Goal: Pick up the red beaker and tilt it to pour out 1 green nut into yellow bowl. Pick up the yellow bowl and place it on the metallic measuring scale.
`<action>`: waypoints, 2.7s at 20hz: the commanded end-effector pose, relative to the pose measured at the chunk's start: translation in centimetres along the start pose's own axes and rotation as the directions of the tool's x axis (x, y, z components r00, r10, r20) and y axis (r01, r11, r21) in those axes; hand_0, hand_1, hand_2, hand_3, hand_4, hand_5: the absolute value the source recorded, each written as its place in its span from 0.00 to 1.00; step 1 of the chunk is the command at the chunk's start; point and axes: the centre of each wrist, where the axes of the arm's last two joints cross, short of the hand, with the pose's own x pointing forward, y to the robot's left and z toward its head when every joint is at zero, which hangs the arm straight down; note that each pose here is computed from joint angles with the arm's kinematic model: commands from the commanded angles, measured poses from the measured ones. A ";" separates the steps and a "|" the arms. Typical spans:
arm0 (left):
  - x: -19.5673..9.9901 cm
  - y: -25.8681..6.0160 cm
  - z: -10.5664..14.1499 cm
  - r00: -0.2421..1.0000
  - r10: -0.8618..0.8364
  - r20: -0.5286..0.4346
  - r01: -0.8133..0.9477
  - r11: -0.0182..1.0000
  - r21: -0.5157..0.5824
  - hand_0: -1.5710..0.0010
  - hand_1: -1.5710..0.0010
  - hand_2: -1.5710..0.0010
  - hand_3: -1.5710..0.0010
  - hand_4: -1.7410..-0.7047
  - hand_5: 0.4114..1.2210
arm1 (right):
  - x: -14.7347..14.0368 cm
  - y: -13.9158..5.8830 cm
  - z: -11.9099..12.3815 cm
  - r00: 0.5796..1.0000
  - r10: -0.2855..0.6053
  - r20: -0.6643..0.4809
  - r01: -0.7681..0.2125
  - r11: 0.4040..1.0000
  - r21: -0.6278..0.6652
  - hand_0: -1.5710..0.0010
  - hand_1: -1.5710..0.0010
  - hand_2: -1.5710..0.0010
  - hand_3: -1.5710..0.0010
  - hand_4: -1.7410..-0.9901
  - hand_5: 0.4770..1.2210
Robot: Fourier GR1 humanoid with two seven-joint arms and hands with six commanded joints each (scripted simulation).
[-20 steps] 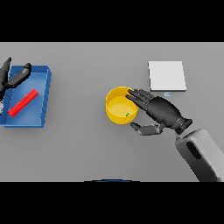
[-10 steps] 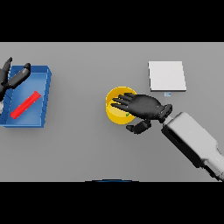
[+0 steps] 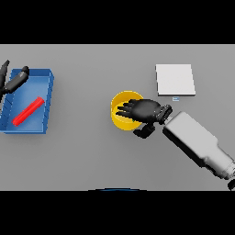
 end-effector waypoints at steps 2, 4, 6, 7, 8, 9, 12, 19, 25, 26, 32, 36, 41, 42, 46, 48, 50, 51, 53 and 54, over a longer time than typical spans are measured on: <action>0.1 -0.1 0.1 1.000 0.006 0.007 -0.006 1.000 -0.008 1.00 1.00 1.00 1.00 0.99 0.34 | 0.2 -0.4 -0.4 1.000 -0.007 -0.003 0.007 1.000 0.006 1.00 1.00 1.00 1.00 0.59 0.37; 0.0 -0.1 0.3 1.000 0.005 0.000 -0.005 1.000 -0.002 1.00 1.00 1.00 1.00 0.99 0.34 | 0.2 -0.4 -0.6 0.999 -0.039 -0.023 0.040 0.999 0.018 1.00 1.00 1.00 0.99 0.56 0.42; -0.3 0.0 0.4 1.000 0.005 0.005 -0.005 1.000 0.005 1.00 1.00 1.00 1.00 0.99 0.34 | 0.2 -0.2 -0.8 0.998 -0.053 -0.028 0.054 0.998 0.029 0.93 0.94 0.94 0.94 0.51 0.49; -0.4 0.2 0.3 1.000 0.007 0.004 -0.007 1.000 0.005 1.00 1.00 1.00 1.00 0.99 0.35 | 0.1 -0.3 -0.8 0.999 -0.049 -0.013 0.050 0.998 0.032 0.82 0.85 0.89 0.89 0.47 0.53; -0.3 0.2 0.4 1.000 0.012 0.006 -0.012 1.000 0.002 1.00 1.00 1.00 1.00 0.99 0.35 | 0.0 -0.2 -0.4 0.999 -0.035 -0.009 0.035 0.999 0.037 0.65 0.70 0.80 0.83 0.43 0.63; -0.3 0.0 0.3 1.000 0.009 0.005 -0.009 1.000 -0.002 1.00 1.00 1.00 1.00 0.99 0.35 | 0.1 0.0 -0.7 1.000 -0.025 -0.013 0.025 0.999 0.037 0.52 0.56 0.70 0.78 0.38 0.70; -0.1 -0.1 0.3 1.000 0.008 0.012 -0.008 1.000 -0.004 1.00 1.00 1.00 1.00 0.98 0.35 | 0.1 0.0 -0.4 0.999 -0.036 0.018 0.035 0.999 0.028 0.27 0.29 0.36 0.54 0.21 0.85; 0.4 0.2 0.4 1.000 0.005 0.006 -0.005 1.000 -0.005 1.00 1.00 1.00 1.00 0.99 0.35 | -0.1 -0.2 -0.6 1.000 -0.020 0.015 0.020 1.000 -0.021 0.06 0.06 0.18 0.22 0.04 0.97; -0.3 0.1 0.4 1.000 0.000 0.001 0.000 1.000 -0.014 1.00 1.00 1.00 1.00 0.99 0.35 | -0.9 -1.4 1.2 0.998 -0.063 0.000 0.063 0.997 -0.041 0.01 0.02 0.15 0.15 0.01 0.99; 0.0 -0.3 0.2 1.000 -0.002 -0.002 0.002 1.000 -0.017 1.00 1.00 1.00 1.00 0.98 0.35 | -1.0 -2.1 1.7 0.997 -0.071 -0.009 0.070 0.996 -0.055 0.01 0.01 0.14 0.16 0.01 0.99; 0.2 0.2 0.1 1.000 -0.013 -0.003 0.013 1.000 -0.017 1.00 1.00 1.00 1.00 0.99 0.34 | -2.5 -4.6 5.0 0.992 -0.070 -0.107 0.055 0.989 -0.136 0.00 0.00 0.07 0.25 0.00 1.00; 0.9 0.5 0.5 1.000 -0.005 0.011 0.006 1.000 -0.009 1.00 1.00 1.00 1.00 0.98 0.34 | -2.5 -5.0 5.1 0.989 -0.070 -0.131 0.050 0.987 -0.151 0.01 0.00 0.03 0.26 0.00 1.00; 0.1 0.1 0.8 1.000 -0.003 0.015 0.003 1.000 -0.009 1.00 1.00 1.00 1.00 0.98 0.37 | -5.6 -5.2 6.6 0.976 -0.082 -0.204 0.040 0.979 -0.202 0.00 0.00 0.02 0.27 0.00 1.00; 0.3 0.0 0.8 1.000 0.003 0.006 -0.003 1.000 -0.008 1.00 1.00 1.00 1.00 0.98 0.38 | -6.3 -5.3 6.6 0.969 -0.092 -0.231 0.042 0.977 -0.211 0.00 0.00 0.02 0.27 0.00 1.00; 0.8 0.2 1.0 1.000 0.003 -0.025 -0.003 1.000 -0.005 1.00 1.00 1.00 1.00 0.97 0.39 | -8.7 -4.3 6.8 0.945 -0.143 -0.293 0.070 0.967 -0.243 0.00 0.00 0.02 0.27 0.00 1.00; 0.8 0.1 1.2 1.000 0.003 -0.021 -0.003 1.000 -0.015 1.00 1.00 1.00 1.00 0.97 0.40 | -10.3 -3.9 7.1 0.935 -0.149 -0.321 0.067 0.966 -0.252 0.00 0.00 0.02 0.27 0.00 1.00; 0.8 0.5 1.1 1.000 -0.004 -0.028 0.004 1.000 -0.003 1.00 1.00 1.00 1.00 0.97 0.40 | -11.5 -3.2 7.2 0.916 -0.166 -0.366 0.073 0.964 -0.256 0.00 0.00 0.02 0.27 0.00 1.00; 0.7 0.3 1.1 1.000 -0.013 -0.028 0.013 1.000 -0.010 1.00 1.00 1.00 1.00 0.98 0.40 | -12.0 -2.9 7.4 0.911 -0.179 -0.372 0.087 0.964 -0.251 0.00 0.00 0.02 0.27 0.00 1.00; 0.8 0.6 1.1 0.999 -0.019 -0.031 0.019 1.000 -0.007 1.00 1.00 1.00 1.00 0.99 0.39 | -12.7 -2.4 7.3 0.898 -0.199 -0.393 0.101 0.961 -0.257 0.00 0.00 0.05 0.26 0.00 1.00; 0.9 0.7 1.2 0.999 -0.020 -0.026 0.020 1.000 -0.004 1.00 1.00 1.00 1.00 0.99 0.38 | -13.0 -1.9 6.9 0.893 -0.207 -0.399 0.106 0.960 -0.260 0.00 0.00 0.05 0.24 0.00 1.00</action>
